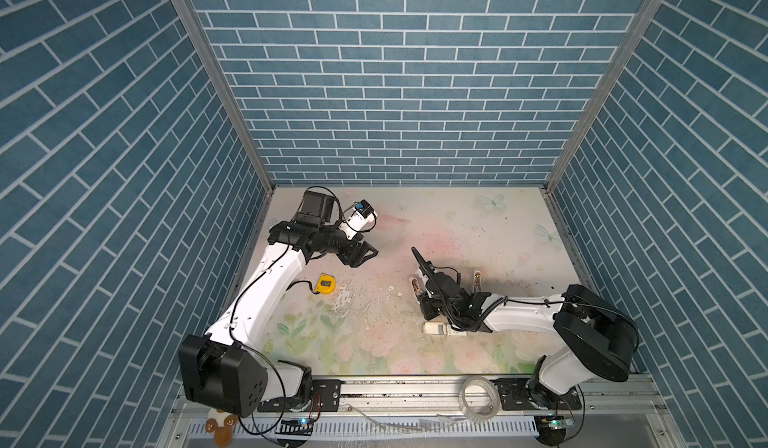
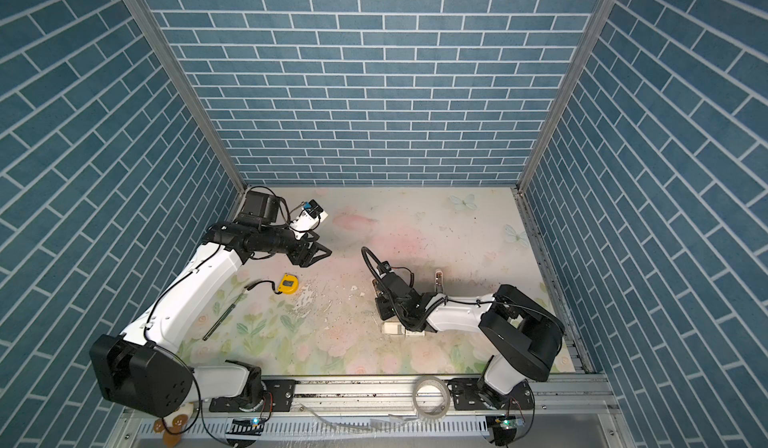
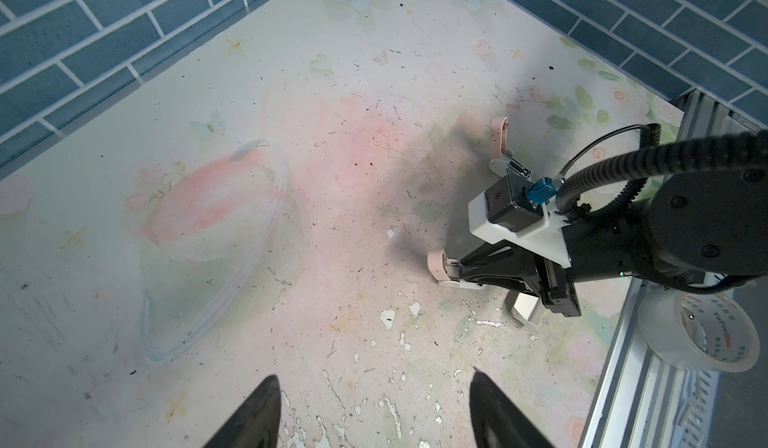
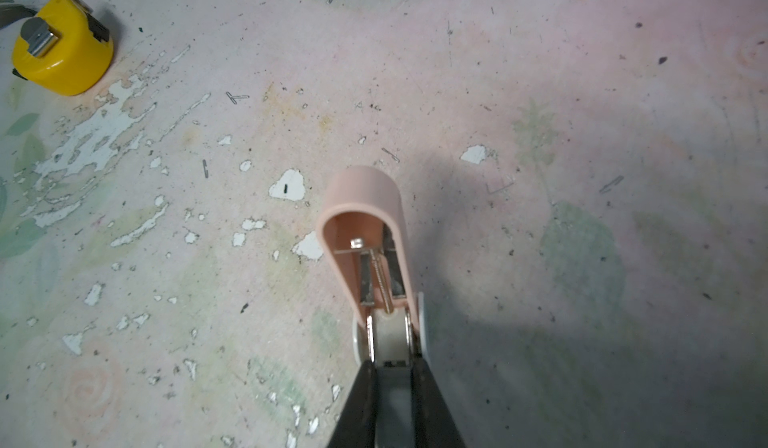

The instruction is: Load the staples into the stapler

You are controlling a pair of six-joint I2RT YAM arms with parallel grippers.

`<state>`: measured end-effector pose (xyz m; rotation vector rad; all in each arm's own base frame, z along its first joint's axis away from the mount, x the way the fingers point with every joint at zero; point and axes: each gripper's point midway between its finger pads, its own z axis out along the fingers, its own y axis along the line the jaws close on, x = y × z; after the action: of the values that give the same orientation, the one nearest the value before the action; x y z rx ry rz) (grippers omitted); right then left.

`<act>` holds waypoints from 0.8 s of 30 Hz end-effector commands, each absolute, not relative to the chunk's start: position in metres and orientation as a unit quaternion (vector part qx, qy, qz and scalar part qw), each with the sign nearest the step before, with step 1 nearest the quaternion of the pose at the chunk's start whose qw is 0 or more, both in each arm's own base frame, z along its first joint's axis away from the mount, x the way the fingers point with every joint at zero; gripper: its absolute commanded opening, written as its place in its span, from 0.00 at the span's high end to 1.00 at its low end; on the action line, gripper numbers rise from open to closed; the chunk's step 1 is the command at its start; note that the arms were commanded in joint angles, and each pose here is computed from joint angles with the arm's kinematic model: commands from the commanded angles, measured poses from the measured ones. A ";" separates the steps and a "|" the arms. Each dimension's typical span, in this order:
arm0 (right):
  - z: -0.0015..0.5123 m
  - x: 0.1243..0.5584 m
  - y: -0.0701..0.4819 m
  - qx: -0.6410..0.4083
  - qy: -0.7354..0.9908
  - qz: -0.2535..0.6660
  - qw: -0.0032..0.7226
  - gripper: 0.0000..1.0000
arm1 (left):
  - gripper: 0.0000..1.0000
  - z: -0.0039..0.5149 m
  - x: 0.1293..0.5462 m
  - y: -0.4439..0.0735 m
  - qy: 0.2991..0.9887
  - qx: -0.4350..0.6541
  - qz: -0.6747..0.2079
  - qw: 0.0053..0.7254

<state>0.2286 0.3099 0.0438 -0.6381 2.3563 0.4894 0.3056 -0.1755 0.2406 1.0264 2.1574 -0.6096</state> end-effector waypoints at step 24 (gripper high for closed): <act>0.048 0.234 0.310 -0.229 0.891 0.191 0.343 0.83 | 0.27 0.242 0.302 -0.173 0.823 0.389 -0.234 0.342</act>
<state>0.2327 0.3146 0.0542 -0.6153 2.3124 0.5227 0.3040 -0.1751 0.2412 1.0255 2.1458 -0.6055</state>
